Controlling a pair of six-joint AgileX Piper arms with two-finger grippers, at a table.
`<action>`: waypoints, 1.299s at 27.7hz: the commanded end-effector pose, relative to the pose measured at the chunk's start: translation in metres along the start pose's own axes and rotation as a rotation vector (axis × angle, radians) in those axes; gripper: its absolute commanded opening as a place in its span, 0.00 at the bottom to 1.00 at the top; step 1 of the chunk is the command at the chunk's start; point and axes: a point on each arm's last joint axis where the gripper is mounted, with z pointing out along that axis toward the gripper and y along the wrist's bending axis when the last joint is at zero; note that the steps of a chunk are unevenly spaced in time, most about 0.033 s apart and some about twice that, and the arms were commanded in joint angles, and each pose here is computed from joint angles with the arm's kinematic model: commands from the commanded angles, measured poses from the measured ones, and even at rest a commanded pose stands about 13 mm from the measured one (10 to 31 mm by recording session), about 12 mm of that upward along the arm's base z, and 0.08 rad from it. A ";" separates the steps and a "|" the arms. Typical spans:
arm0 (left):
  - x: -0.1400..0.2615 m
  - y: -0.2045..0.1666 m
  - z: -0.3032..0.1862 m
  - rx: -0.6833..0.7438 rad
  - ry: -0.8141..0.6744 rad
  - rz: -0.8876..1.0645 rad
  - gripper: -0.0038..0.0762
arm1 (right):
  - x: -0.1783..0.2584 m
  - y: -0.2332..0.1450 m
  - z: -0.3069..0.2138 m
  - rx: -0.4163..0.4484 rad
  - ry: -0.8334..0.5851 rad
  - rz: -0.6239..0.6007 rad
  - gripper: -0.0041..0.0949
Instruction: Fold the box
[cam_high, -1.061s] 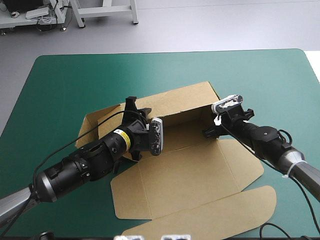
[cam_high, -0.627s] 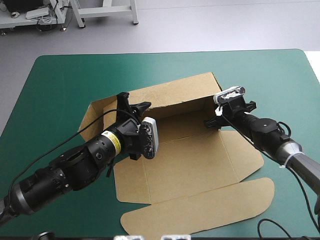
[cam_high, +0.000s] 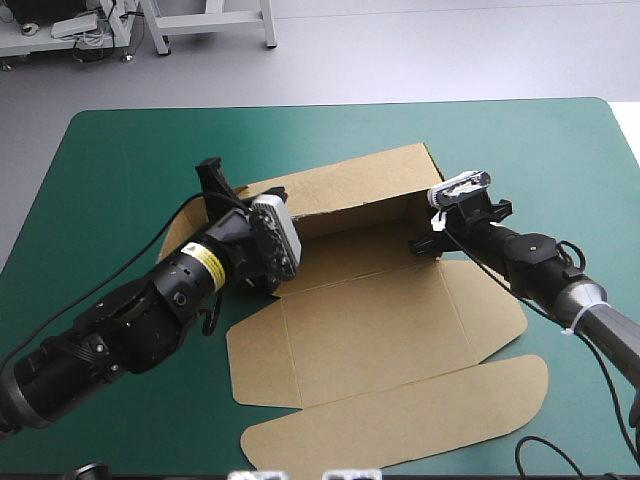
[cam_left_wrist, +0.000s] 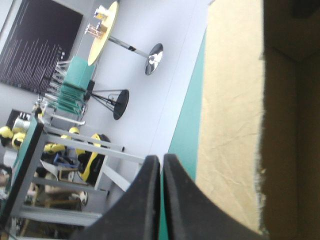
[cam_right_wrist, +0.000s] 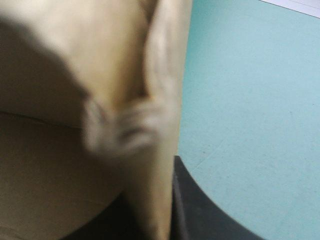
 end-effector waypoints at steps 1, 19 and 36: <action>0.003 0.037 -0.009 -0.083 0.019 -0.153 0.07 | -0.021 0.001 -0.013 -0.036 -0.072 -0.028 0.02; 0.181 0.115 -0.035 -0.036 0.317 -1.159 0.07 | -0.070 -0.018 -0.045 -0.274 0.075 0.103 0.02; 0.199 0.116 -0.028 -0.053 0.364 -1.174 0.06 | -0.069 -0.043 -0.067 -0.114 0.450 0.255 0.03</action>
